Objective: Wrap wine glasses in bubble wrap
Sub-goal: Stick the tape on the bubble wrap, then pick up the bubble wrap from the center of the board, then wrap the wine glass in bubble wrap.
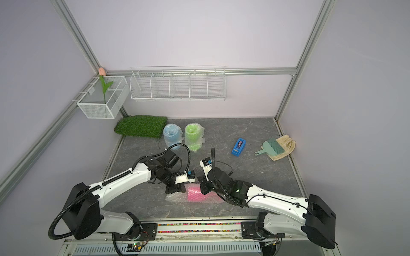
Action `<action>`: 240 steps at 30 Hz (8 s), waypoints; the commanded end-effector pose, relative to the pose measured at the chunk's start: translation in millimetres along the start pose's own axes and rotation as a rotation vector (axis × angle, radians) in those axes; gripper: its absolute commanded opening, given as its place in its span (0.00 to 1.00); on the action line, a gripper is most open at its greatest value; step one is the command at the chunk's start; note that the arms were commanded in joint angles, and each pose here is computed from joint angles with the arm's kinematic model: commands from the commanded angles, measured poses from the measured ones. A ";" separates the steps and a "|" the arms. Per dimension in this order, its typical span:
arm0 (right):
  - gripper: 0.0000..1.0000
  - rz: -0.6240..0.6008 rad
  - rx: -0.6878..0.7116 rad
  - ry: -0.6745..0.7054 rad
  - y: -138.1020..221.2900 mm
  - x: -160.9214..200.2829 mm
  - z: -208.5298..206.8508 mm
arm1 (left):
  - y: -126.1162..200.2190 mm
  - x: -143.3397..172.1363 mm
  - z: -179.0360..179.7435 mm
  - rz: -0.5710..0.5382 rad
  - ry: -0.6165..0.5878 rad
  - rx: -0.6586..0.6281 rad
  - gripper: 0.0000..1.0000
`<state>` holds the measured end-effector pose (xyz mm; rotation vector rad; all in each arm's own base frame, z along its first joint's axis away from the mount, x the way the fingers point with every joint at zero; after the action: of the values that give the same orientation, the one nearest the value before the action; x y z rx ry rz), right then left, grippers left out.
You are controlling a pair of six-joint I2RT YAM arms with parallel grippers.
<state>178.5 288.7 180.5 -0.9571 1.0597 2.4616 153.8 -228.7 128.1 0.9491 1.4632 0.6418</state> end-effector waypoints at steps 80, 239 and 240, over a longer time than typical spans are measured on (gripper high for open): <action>0.23 0.718 -0.216 0.766 7.2 64.5 -47.1 | 16.9 1.0 -5.1 0.013 -0.092 -0.091 0.00; 0.07 -0.010 -0.446 0.778 -61.3 76.4 -59.5 | 3.6 -42.0 24.5 0.165 0.134 -0.099 0.27; 0.07 -0.007 -0.444 0.777 -61.0 77.2 -60.1 | 13.0 -46.9 23.6 0.160 0.132 -0.112 0.30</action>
<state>182.8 295.8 76.6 -2.2026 0.6092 2.3409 179.6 -270.2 159.3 0.9238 1.4511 0.8677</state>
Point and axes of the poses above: each gripper's point midway between its finger pads, its own y axis back along the fingers, its own z axis along the line the jaws close on, x = y × z, the point moved 3 cm from there along y, back along the fingers, and after that the axes turned 9 degrees about -y, right-handed, at the moved point
